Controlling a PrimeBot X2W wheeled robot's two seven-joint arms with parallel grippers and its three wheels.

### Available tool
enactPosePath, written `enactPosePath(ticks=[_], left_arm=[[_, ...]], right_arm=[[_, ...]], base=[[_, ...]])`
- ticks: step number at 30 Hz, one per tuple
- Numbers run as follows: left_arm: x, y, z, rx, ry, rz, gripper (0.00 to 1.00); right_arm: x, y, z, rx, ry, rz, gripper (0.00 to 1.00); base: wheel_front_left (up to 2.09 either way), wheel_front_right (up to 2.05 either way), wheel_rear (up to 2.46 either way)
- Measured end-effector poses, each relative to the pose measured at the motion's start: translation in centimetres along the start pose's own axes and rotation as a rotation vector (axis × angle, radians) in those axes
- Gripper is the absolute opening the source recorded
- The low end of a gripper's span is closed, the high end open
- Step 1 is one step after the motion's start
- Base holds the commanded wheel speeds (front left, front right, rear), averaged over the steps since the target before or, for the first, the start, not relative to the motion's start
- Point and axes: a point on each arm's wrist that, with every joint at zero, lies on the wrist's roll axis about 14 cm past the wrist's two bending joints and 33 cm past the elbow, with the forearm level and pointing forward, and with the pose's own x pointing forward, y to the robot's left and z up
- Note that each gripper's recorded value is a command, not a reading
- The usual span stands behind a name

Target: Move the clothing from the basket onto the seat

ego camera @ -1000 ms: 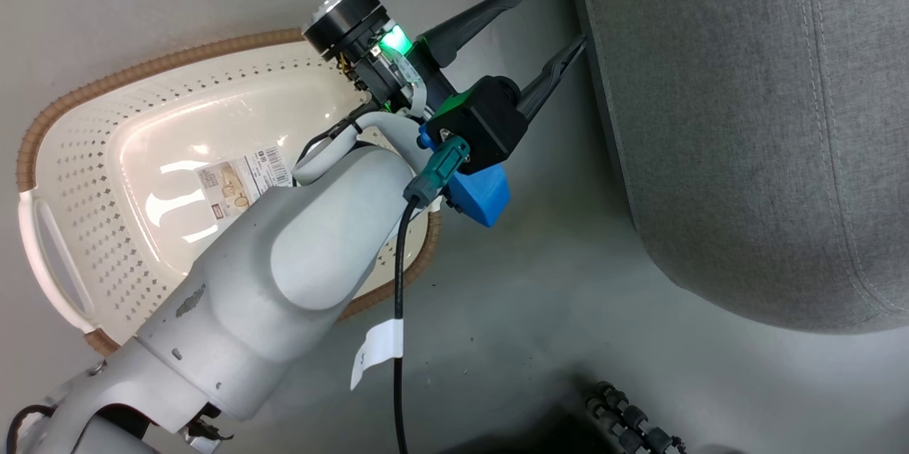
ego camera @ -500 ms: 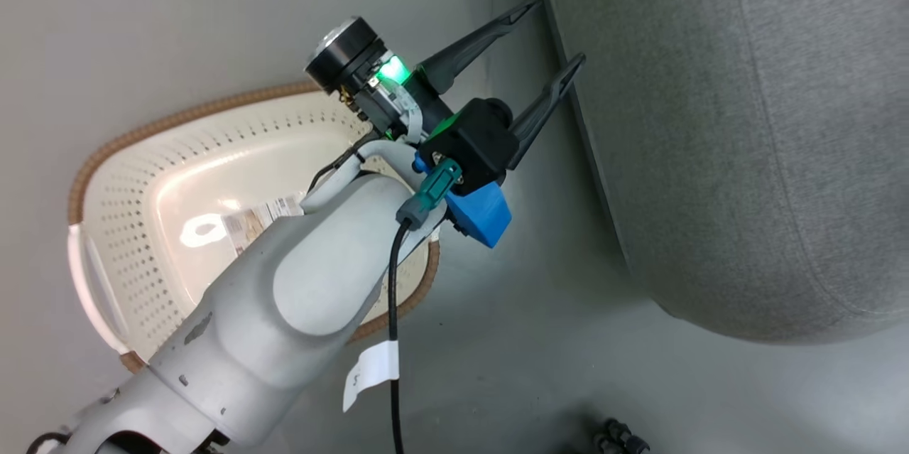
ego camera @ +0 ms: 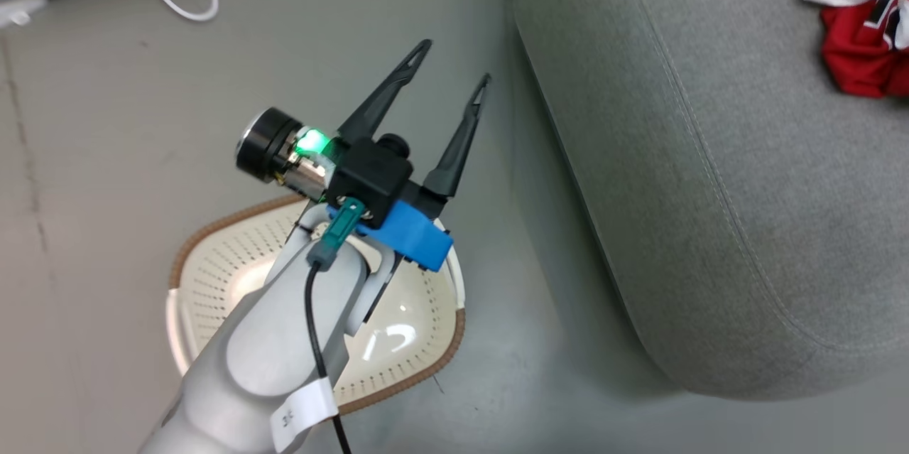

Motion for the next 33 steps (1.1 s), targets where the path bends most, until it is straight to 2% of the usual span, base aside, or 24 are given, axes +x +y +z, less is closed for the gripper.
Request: enactPosePath(ticks=[6,19,28,33], left_arm=[[-3.7,3.3,3.2,0.031,-0.037,0.170,1.00],[-13.0,8.0,7.9,0.088,-0.094,0.472,1.00],[-18.8,9.4,9.8,0.102,-0.132,0.638,1.00],[-21.6,9.5,9.9,0.102,-0.135,0.709,1.00]], right_arm=[[-0.9,5.2,1.0,0.064,-0.019,0.143,1.00],[-3.6,16.8,4.8,0.193,-0.092,0.440,1.00],[-6.9,22.0,6.9,0.254,-0.116,0.589,1.00],[-8.3,22.9,7.6,0.284,-0.123,0.619,1.00]], base=[[0.00,0.00,0.00],[0.00,0.00,0.00],[0.00,0.00,0.00],[0.00,0.00,0.00]])
